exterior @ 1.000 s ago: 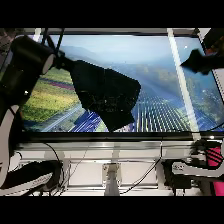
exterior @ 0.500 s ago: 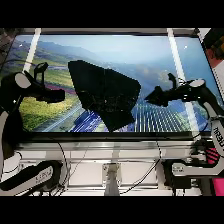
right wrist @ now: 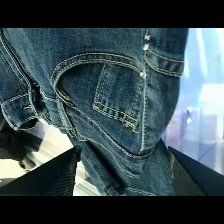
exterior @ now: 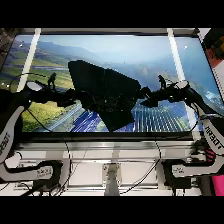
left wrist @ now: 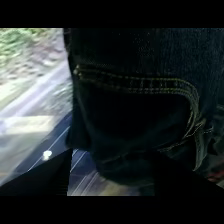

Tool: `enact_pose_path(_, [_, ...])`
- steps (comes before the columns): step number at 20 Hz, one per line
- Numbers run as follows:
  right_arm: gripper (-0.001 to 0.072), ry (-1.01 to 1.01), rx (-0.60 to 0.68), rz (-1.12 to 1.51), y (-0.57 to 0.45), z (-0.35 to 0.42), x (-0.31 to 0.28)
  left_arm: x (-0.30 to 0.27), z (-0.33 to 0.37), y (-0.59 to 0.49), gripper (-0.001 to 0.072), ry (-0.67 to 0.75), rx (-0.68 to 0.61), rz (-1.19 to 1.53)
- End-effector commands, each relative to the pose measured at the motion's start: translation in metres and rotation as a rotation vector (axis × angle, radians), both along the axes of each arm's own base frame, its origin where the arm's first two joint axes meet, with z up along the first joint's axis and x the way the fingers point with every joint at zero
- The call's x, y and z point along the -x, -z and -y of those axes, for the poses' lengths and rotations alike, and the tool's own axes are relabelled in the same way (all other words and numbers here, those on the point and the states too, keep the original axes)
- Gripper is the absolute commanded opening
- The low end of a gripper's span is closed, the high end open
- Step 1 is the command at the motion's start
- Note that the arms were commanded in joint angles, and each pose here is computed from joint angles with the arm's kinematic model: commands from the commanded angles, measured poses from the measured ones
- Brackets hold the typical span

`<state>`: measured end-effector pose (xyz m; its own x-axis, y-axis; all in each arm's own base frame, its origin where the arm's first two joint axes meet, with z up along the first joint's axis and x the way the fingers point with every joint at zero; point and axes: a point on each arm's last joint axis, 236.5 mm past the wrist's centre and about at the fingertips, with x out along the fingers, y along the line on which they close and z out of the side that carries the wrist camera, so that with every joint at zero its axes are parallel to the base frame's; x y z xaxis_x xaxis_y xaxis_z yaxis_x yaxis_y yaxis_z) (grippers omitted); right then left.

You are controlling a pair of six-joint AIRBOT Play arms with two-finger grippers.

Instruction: Fold the clothes and pants, and hang the long-sleeved shirts on hangers.

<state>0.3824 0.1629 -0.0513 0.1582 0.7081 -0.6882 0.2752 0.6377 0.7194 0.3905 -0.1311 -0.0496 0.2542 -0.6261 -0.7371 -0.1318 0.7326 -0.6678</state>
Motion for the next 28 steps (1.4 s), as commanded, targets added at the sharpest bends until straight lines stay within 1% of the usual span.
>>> enact_pose_path(1, [0.0581,0.017,-0.023,-0.032,0.004,-0.005,-0.004,-0.016,0.013,0.012,0.0528,-0.038,0.082,0.011])
enact_pose_path(7, [0.0582,0.035,-0.032,-0.071,0.018,-0.006,-0.006,-0.019,0.022,0.019,0.0525,-0.032,0.055,0.026])
enact_pose_path(8, [0.0582,0.035,-0.033,-0.078,0.020,-0.006,-0.006,-0.018,0.028,0.020,0.0475,-0.021,0.051,0.030])
enact_pose_path(9, [0.0582,0.035,-0.036,-0.084,0.022,-0.006,-0.005,-0.017,0.035,0.021,0.0362,-0.004,0.046,0.039])
enact_pose_path(10, [0.0581,0.034,-0.039,-0.088,0.022,-0.007,-0.004,-0.015,0.040,0.020,0.0216,0.017,0.043,0.047])
enact_pose_path(11, [0.0581,0.026,-0.043,-0.091,0.021,-0.008,-0.003,-0.014,0.044,0.019,0.0112,0.024,0.045,0.050])
enact_pose_path(12, [0.0582,0.008,-0.044,-0.090,0.021,-0.009,0.000,-0.015,0.044,0.015,0.0030,0.023,0.047,0.058])
enact_pose_path(15, [0.0576,-0.003,-0.039,-0.092,0.022,-0.009,0.003,-0.018,0.043,-0.005,0.0020,0.038,0.042,0.124])
enact_pose_path(16, [0.0560,-0.014,-0.043,-0.099,0.021,-0.010,0.005,-0.019,0.043,-0.013,0.0020,0.038,0.043,0.144])
enact_pose_path(21, [0.0549,-0.118,-0.060,-0.213,0.030,-0.015,0.039,-0.020,0.043,-0.037,0.0020,0.039,0.047,0.198])
enact_pose_path(25, [0.0548,-0.107,-0.104,-0.187,0.030,-0.031,0.031,-0.018,0.048,-0.037,0.0021,0.052,0.048,0.197])
enact_pose_path(28, [0.0545,-0.119,-0.101,-0.185,0.032,-0.039,0.033,-0.016,0.051,-0.036,0.0022,0.059,0.049,0.195])
